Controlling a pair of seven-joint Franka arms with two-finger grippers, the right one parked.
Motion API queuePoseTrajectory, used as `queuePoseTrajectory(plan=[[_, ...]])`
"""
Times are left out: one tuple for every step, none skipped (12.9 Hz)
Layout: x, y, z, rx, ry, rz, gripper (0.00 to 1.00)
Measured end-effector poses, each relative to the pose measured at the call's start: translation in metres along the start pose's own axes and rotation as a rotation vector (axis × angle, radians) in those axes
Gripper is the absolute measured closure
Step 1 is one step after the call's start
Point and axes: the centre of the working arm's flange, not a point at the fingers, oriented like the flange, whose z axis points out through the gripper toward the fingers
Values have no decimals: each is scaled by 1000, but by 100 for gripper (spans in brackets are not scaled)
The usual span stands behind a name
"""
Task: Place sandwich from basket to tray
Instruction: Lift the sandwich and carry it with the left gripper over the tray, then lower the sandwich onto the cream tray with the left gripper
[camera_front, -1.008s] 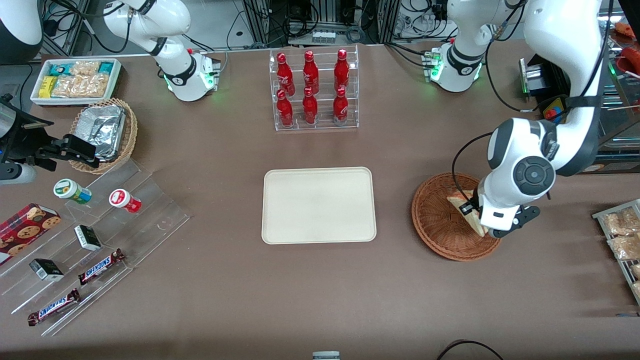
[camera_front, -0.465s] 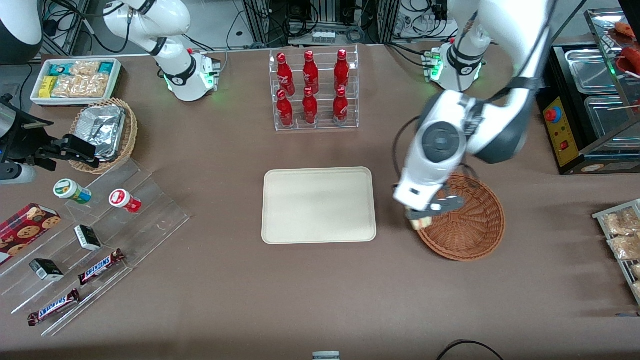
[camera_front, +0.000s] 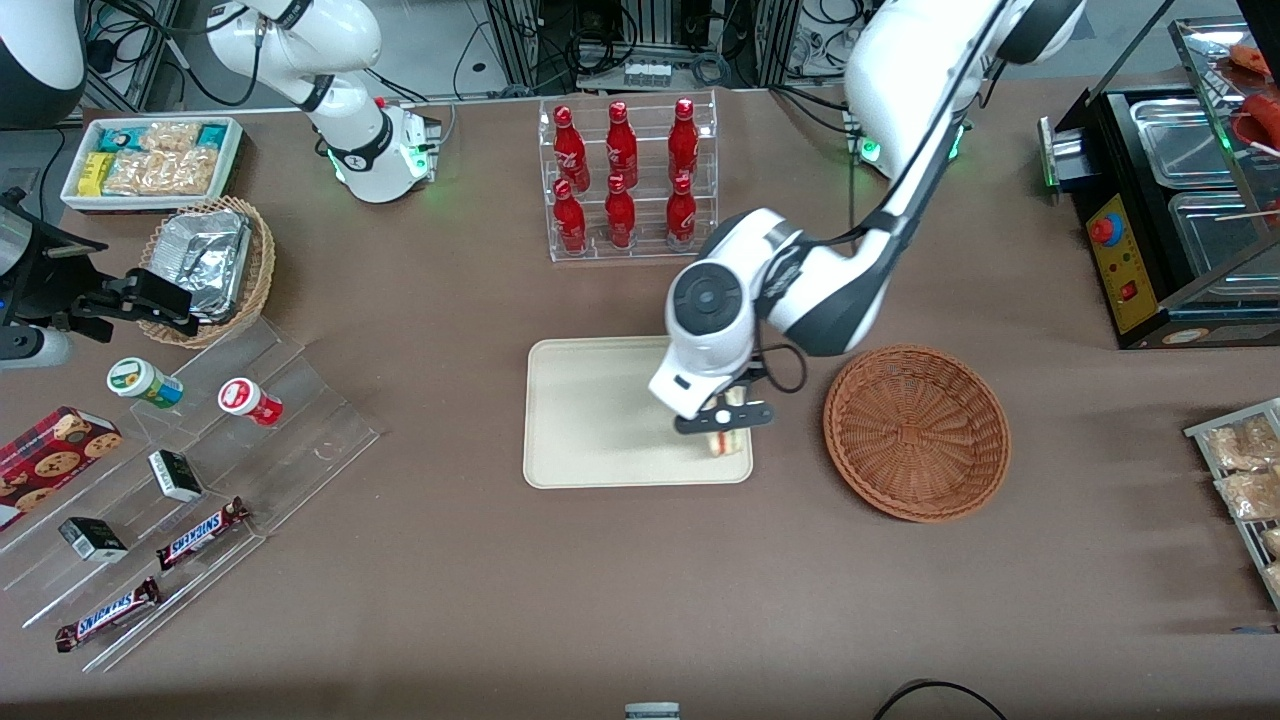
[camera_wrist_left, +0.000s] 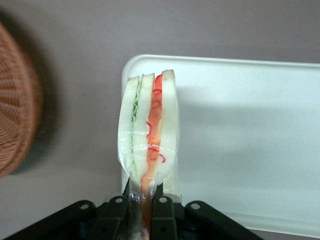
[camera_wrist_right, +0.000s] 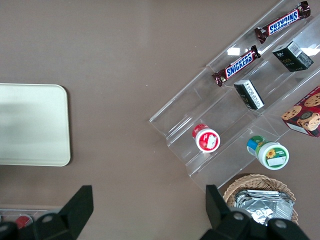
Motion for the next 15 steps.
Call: queuePoseTrajectory(plan=[[-2, 11, 10, -3, -1, 12, 85], [-5, 24, 18, -14, 8, 28, 85], [-9, 33, 23, -22, 14, 40, 85], [-14, 40, 26, -21, 14, 51, 85], [-20, 46, 28, -19, 13, 64, 85], [-28, 54, 31, -15, 12, 78, 85], [-33, 59, 34, -11, 10, 89, 85], [-38, 64, 40, -3, 6, 98, 85], [-41, 68, 49, 11, 6, 110, 85], [-44, 71, 59, 33, 12, 126, 85], [-46, 74, 70, 51, 19, 140, 85], [-47, 77, 80, 58, 22, 149, 85], [-47, 79, 86, 56, 27, 154, 85], [-47, 80, 86, 53, 30, 156, 85], [-47, 81, 85, 51, 32, 156, 85]])
